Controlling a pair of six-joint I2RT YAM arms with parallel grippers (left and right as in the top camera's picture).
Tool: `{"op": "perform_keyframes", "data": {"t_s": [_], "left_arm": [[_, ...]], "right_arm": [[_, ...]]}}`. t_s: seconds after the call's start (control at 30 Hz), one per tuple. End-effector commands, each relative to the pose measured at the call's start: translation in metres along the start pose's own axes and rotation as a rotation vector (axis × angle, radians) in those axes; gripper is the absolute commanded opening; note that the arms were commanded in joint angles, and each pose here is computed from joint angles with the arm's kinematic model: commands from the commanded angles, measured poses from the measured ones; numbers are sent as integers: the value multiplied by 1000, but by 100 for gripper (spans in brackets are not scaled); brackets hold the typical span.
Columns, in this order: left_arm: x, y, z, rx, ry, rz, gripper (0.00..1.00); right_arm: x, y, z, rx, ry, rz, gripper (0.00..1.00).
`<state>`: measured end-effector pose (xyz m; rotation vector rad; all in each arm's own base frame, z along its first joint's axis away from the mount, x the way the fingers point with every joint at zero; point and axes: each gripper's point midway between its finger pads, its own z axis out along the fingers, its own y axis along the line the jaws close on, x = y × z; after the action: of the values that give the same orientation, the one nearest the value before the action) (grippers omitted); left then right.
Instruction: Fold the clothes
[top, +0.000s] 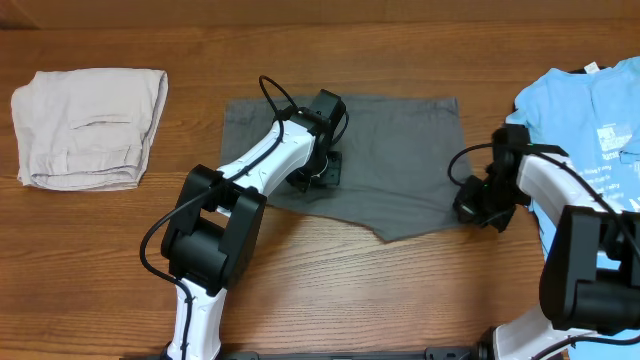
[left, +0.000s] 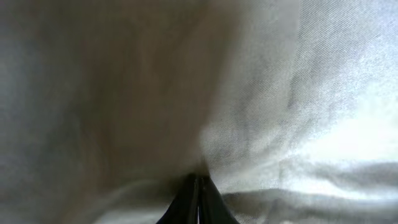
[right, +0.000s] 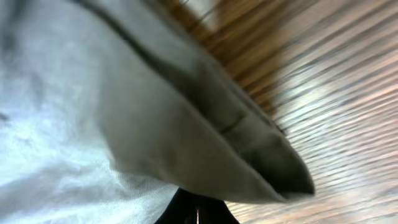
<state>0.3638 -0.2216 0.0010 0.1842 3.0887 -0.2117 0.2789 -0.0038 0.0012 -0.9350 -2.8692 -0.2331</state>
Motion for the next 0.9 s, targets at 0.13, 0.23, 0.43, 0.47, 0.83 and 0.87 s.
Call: {"op": "perform_keyframes", "data": {"t_s": [0.13, 0.23, 0.43, 0.47, 0.83, 0.87], "left_arm": [[11, 4, 21, -24, 61, -16, 4], [2, -5, -2, 8, 30, -11, 4], [-21, -17, -81, 61, -109, -7, 4], [-23, -16, -92, 65, -126, -12, 4], [-9, 102, -127, 3, -32, -287, 48], [-8, 113, -123, -2, -19, -300, 50]], "right_arm": [[-13, -35, 2, 56, -35, 104, 11], [-14, -36, 2, 56, -36, 105, 13], [-14, -36, 2, 56, -36, 105, 15], [-14, -36, 2, 56, -36, 104, 15], [-13, -36, 3, 55, -37, 101, 16], [-13, -36, 4, 54, -39, 101, 16]]}}
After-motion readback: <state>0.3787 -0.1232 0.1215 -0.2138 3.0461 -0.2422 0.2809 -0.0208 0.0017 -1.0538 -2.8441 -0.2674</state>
